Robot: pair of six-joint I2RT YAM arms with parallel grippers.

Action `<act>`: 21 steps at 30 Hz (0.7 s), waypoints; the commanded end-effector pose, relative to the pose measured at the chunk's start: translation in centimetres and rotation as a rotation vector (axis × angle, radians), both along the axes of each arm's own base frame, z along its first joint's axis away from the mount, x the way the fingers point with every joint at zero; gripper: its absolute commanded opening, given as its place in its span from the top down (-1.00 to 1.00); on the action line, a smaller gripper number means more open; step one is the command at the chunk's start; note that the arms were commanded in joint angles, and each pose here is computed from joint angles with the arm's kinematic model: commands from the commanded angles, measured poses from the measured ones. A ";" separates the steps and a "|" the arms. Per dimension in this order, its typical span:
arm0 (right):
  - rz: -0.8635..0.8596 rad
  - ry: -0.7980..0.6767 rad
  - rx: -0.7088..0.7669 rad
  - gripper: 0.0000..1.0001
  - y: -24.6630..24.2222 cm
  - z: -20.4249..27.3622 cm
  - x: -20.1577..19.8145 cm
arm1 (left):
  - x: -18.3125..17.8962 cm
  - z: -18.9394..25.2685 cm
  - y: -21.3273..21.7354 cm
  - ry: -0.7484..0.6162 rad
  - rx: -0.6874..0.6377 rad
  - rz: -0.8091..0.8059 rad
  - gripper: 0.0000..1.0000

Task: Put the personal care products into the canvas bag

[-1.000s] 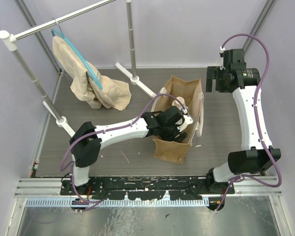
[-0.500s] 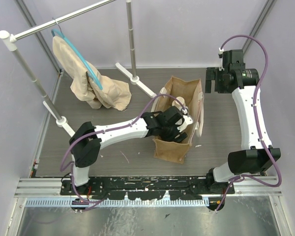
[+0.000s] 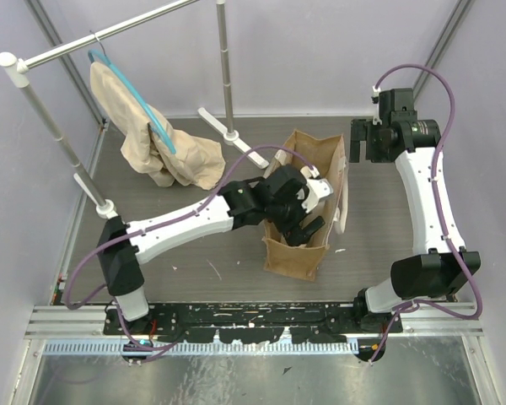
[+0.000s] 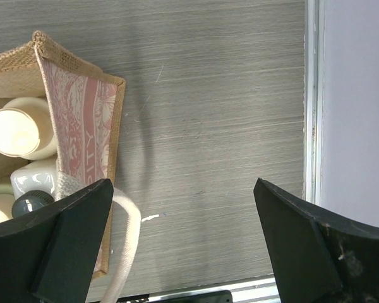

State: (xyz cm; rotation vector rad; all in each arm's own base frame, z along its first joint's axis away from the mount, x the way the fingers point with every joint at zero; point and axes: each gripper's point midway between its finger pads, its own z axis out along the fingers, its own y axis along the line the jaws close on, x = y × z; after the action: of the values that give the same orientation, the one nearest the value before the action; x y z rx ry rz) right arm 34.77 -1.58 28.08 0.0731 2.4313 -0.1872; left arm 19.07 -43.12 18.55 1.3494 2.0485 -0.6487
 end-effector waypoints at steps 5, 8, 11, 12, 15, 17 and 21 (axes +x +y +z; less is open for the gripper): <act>0.003 -0.052 0.017 -1.00 0.2 0.6 0.8 | 0.8 13.7 1.5 -0.185 -0.220 0.070 -0.96; 0.002 -0.062 0.017 -1.00 0.2 0.7 0.9 | 2.4 17.5 4.1 -0.290 -0.243 0.180 -0.96; 0.002 -0.072 0.016 -1.00 0.2 0.8 1.0 | 4.4 19.2 7.7 -0.361 -0.216 0.318 -0.96; 0.000 -0.075 0.014 -1.00 0.2 0.8 1.1 | 5.1 19.3 9.2 -0.374 -0.198 0.368 -0.96; -0.004 -0.090 0.013 -1.00 0.1 0.8 1.2 | 6.4 18.7 13.3 -0.355 -0.173 0.485 -0.96; -0.007 -0.108 0.011 -1.00 0.0 0.8 1.3 | 7.4 17.7 16.4 -0.307 -0.182 0.581 -0.96; -0.011 -0.195 0.038 -1.00 0.4 1.4 1.9 | 8.5 14.5 23.1 -0.184 -0.213 0.775 -0.96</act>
State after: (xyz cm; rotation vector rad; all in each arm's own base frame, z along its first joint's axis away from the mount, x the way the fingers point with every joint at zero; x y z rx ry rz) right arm 35.78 -1.37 26.22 0.0756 2.4145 -0.1730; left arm 27.03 -26.01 36.58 0.6317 1.9089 -0.3770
